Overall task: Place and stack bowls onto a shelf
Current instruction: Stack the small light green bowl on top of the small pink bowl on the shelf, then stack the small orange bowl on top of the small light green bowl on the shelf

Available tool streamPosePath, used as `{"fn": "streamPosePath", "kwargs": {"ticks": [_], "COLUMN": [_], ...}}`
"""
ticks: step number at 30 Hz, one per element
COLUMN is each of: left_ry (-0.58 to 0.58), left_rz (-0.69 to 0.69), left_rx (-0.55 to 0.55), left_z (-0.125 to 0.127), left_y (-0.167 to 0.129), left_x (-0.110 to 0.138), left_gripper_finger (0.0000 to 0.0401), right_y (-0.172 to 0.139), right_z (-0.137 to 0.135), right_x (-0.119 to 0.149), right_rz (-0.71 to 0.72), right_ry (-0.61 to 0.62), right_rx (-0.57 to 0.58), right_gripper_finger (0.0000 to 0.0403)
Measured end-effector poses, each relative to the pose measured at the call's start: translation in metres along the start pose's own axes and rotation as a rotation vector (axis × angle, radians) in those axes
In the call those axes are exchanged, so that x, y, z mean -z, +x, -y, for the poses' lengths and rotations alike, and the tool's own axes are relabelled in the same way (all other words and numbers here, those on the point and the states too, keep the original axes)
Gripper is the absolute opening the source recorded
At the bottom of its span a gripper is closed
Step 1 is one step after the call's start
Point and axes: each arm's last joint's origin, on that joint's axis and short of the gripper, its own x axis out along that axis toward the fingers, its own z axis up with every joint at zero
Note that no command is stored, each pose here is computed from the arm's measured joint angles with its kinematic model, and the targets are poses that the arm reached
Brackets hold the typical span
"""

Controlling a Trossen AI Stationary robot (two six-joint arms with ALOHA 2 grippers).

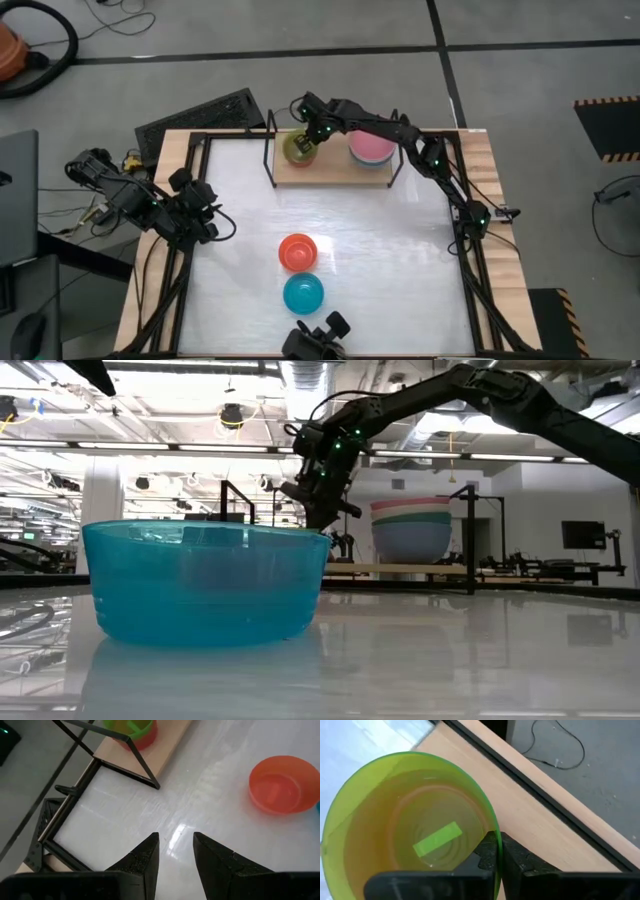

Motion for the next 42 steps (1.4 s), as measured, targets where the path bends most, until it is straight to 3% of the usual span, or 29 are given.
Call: {"fn": "streamPosePath", "kwargs": {"ticks": [7, 13, 18, 22, 26, 30, 33, 37, 42], "left_ry": [0.003, -0.001, -0.012, -0.017, -0.026, -0.030, -0.024, -0.022, -0.027], "left_rz": [0.000, 0.001, 0.000, -0.003, -0.016, -0.016, -0.021, -0.052, -0.121], "left_rx": [0.000, 0.000, 0.000, 0.002, 0.011, 0.012, 0.003, -0.013, -0.001], "left_z": [0.000, 0.000, 0.000, 0.000, 0.001, 0.001, 0.002, 0.005, 0.008], "left_y": [0.000, 0.000, 0.000, 0.000, 0.000, 0.000, 0.003, 0.011, 0.018], "left_x": [0.000, 0.000, 0.000, 0.000, 0.000, 0.000, 0.003, 0.009, 0.017], "left_gripper_finger": [0.0108, 0.0108, 0.0108, 0.0108, 0.0108, 0.0108, 0.0108, 0.0108, 0.0108], "right_y": [-0.001, -0.022, -0.063, -0.107, -0.136, -0.133, -0.120, -0.094, -0.061], "right_z": [0.000, 0.000, 0.003, -0.006, -0.048, -0.105, -0.147, -0.195, -0.224], "right_x": [0.000, -0.010, -0.016, -0.010, 0.019, 0.060, 0.093, 0.132, 0.161], "right_rz": [-0.023, -0.021, 0.031, 0.017, -0.072, -0.166, -0.211, -0.221, -0.231], "right_ry": [-0.004, -0.034, -0.028, -0.055, -0.169, -0.343, -0.498, -0.589, -0.638], "right_rx": [-0.060, -0.124, -0.150, -0.186, -0.216, -0.182, -0.177, -0.179, -0.193], "right_gripper_finger": [0.0063, 0.0126, 0.0175, 0.0188, 0.0186, 0.0181, 0.0179, 0.0177, 0.0177]}}
